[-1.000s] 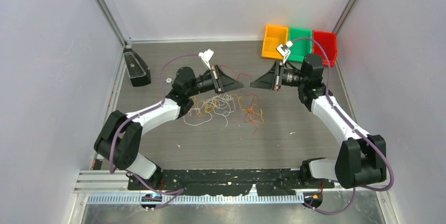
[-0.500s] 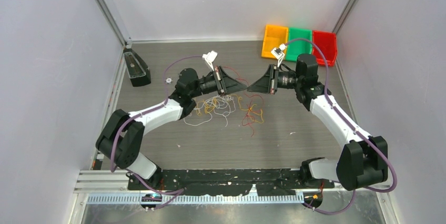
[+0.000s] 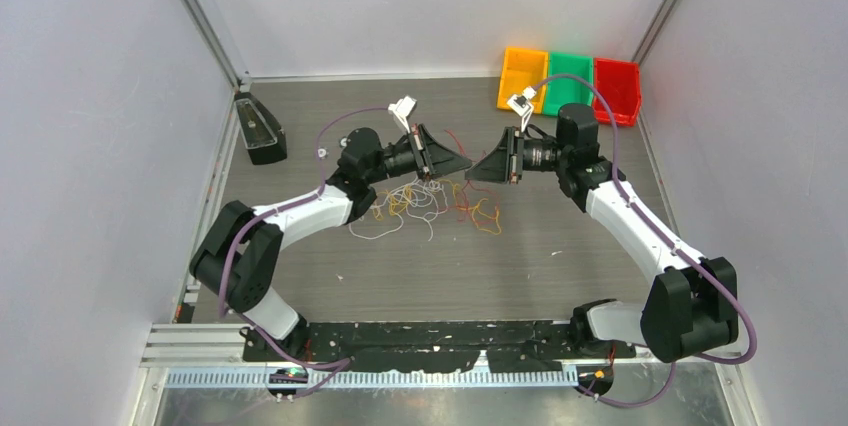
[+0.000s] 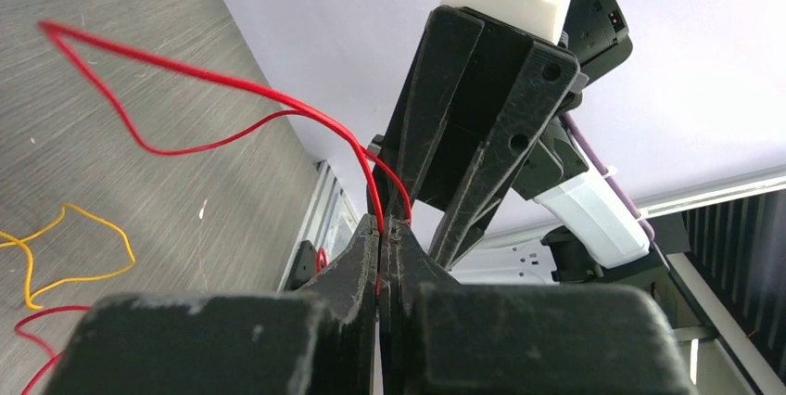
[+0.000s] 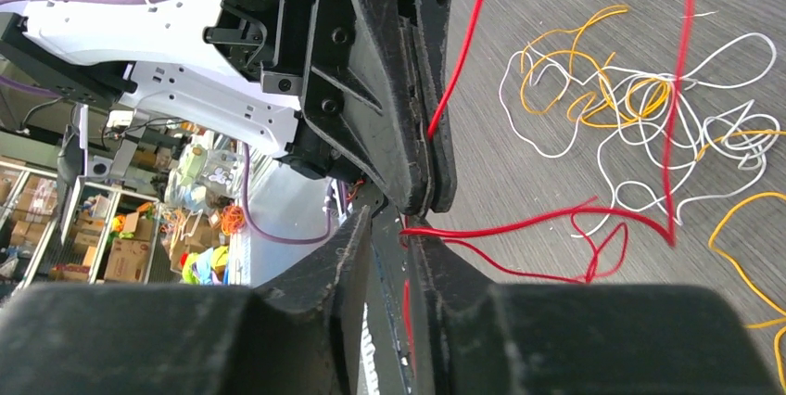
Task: Untangle the cables
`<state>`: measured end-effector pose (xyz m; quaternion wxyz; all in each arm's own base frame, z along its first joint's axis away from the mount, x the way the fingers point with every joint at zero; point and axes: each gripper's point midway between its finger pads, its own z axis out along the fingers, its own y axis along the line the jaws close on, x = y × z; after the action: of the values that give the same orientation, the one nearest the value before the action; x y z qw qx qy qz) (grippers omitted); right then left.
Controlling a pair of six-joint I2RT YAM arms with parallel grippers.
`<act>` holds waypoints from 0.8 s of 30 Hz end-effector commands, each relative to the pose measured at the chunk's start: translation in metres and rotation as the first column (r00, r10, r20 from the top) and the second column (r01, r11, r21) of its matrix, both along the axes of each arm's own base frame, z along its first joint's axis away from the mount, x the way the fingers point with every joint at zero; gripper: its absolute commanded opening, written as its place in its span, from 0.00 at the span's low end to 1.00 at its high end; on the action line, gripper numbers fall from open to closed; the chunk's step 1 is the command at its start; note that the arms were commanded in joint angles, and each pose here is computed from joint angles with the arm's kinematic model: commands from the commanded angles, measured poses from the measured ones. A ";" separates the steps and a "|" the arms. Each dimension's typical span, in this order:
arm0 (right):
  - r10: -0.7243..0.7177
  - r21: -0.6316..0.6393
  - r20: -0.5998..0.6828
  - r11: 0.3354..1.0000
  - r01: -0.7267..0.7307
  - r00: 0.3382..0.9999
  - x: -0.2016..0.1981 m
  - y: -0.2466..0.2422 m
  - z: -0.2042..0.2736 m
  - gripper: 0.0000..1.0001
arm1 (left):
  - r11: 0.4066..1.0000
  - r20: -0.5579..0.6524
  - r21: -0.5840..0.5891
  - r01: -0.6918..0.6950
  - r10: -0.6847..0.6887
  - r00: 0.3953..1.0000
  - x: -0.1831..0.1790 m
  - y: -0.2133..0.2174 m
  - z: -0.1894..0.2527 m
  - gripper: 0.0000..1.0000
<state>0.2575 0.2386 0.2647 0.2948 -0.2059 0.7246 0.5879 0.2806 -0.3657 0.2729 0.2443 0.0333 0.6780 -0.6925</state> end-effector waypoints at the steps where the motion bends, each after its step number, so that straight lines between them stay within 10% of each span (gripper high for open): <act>1: 0.018 0.008 0.098 1.000 -0.019 0.995 0.003 0.004 0.016 0.29 | 0.999 0.031 -0.050 0.000 0.001 1.000 0.001 -0.003 0.023 0.00; 24: 0.006 -0.118 0.169 0.993 0.014 0.986 0.007 0.007 -0.001 0.21 | 0.998 -0.019 -0.069 -0.007 0.005 1.000 -0.002 -0.002 0.034 0.00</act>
<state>0.2604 0.2429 0.2481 0.3141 -0.2441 0.7455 0.5348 0.2802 -0.3679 0.2736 0.2215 0.0055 0.6808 -0.6982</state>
